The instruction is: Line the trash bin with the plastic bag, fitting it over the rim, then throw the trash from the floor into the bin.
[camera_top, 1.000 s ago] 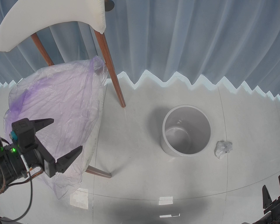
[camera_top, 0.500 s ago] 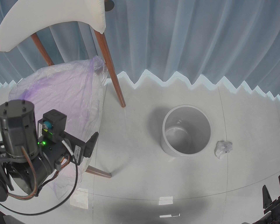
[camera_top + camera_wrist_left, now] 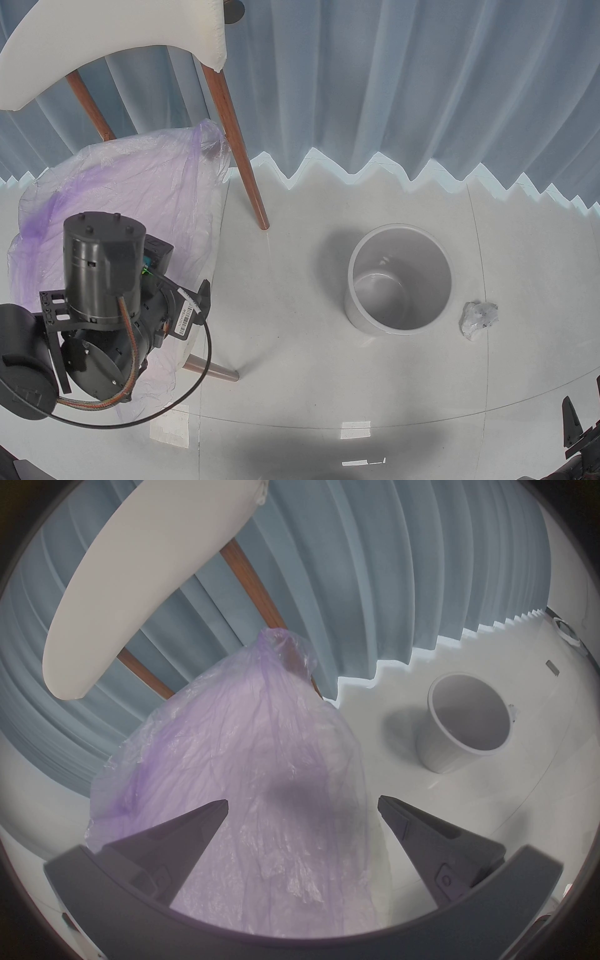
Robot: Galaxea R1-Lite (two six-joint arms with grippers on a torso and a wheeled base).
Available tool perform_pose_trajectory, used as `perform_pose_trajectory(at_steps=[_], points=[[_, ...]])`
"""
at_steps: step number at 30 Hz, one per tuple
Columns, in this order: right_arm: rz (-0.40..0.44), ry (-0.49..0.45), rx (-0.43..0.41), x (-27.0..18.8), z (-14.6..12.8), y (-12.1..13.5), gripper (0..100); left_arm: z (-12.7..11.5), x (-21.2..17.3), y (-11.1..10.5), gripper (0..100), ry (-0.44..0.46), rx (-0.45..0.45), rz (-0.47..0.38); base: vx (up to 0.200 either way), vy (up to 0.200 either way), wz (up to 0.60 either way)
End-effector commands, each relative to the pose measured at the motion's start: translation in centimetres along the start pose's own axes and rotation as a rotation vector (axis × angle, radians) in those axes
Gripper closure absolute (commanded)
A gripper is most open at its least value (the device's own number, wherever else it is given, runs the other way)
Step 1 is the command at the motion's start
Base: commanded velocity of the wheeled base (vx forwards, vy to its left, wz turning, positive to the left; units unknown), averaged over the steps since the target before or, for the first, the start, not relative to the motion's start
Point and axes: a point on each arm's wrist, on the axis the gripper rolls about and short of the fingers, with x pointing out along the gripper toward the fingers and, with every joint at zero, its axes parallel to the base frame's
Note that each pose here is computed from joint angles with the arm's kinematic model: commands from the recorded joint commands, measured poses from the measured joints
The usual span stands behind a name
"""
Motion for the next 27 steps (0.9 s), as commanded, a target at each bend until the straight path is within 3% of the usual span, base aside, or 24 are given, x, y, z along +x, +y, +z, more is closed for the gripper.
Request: perform_pose_trajectory(at_steps=[1, 12, 13, 27], points=[[-0.001, 0.000, 0.000, 0.0, -0.5, 0.0, 0, -0.3, 1.0, -0.3, 0, 0.029, 0.019, 0.016, 0.000, 0.000, 0.00], [-0.001, 0.000, 0.000, 0.0, -0.5, 0.0, 0, -0.8, 2.0, -1.0, 0, 0.057, 0.051, 0.011, 0.000, 0.000, 0.00], [-0.001, 0.000, 0.000, 0.0, -0.5, 0.0, 0, -0.8, 2.1, -1.0, 100, 0.057, 0.052, 0.011, 0.000, 0.000, 0.00], [0.001, 0.000, 0.000, 0.0, -0.5, 0.0, 0, -0.3, 1.3, 0.9, 100, 0.029, 0.003, 0.044, 0.000, 0.000, 0.00]])
